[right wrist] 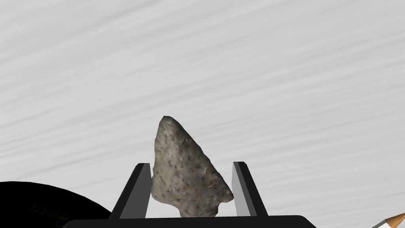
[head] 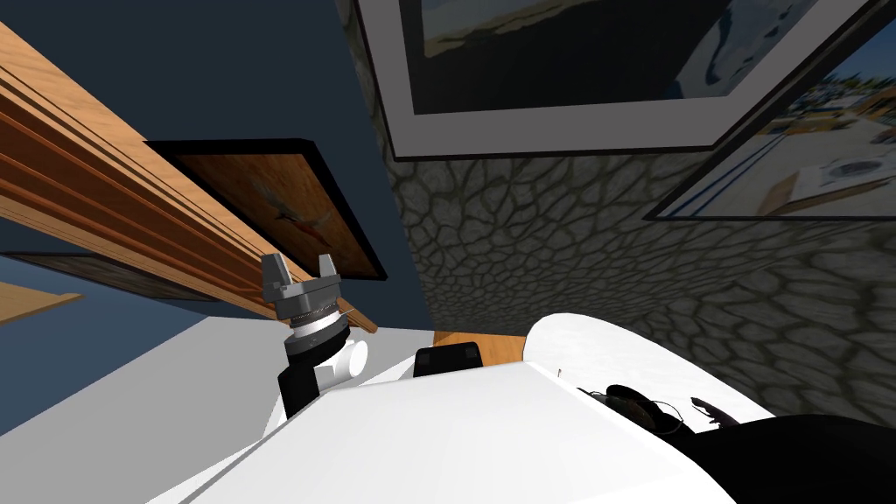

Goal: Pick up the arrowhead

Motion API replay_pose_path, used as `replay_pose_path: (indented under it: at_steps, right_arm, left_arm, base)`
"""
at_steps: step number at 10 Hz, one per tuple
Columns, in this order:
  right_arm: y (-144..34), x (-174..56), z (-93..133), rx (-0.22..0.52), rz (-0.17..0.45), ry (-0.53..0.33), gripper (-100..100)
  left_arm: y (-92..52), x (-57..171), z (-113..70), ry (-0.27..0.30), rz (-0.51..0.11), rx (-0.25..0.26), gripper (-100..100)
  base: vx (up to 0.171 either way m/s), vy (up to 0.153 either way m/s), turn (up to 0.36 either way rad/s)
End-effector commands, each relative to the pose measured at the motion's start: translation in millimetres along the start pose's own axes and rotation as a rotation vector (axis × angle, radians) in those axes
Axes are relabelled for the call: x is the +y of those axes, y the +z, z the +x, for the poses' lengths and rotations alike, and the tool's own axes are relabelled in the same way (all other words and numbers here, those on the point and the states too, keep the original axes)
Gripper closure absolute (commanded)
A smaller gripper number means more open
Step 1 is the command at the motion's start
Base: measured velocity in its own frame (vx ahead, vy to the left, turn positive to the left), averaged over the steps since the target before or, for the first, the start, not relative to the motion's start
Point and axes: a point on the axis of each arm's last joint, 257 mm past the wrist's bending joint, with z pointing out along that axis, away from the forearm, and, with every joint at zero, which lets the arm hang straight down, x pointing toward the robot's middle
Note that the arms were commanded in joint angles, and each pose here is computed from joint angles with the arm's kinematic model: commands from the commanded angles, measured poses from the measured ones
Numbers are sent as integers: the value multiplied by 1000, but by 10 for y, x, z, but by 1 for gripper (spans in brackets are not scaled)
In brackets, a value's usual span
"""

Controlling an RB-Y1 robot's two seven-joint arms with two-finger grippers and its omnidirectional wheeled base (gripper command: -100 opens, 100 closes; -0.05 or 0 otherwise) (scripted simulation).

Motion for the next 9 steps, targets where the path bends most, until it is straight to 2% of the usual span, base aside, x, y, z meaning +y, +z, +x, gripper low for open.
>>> replay_pose_path:
  at_steps: [1,3,4,5,6,8,9]
  right_arm:
    - [0,0,0,0,0,0,100]
    - [-1,-4,1,0,1,0,100]
    - [-1,-4,1,0,1,1,0]
    - [-87,-116,-64,-3,-1,-7,100]
    - [-133,-177,-86,-2,-1,-10,100]
    - [-115,-165,-85,-3,3,-1,100]
    - [-117,-163,-81,-2,0,-5,0]
  left_arm:
    - [0,0,0,0,0,0,0]
    - [0,0,0,0,0,0,0]
    - [0,0,0,0,0,0,0]
    - [0,0,0,0,0,0,0]
    - [0,0,0,0,0,0,0]
    - [0,0,0,0,0,0,0]
    - [0,0,0,0,0,0,0]
  base:
    - [0,0,0]
    - [0,0,0]
    - [0,0,0]
    - [18,56,-46]
    - [44,81,-60]
    - [19,39,-9]
    - [2,5,-1]
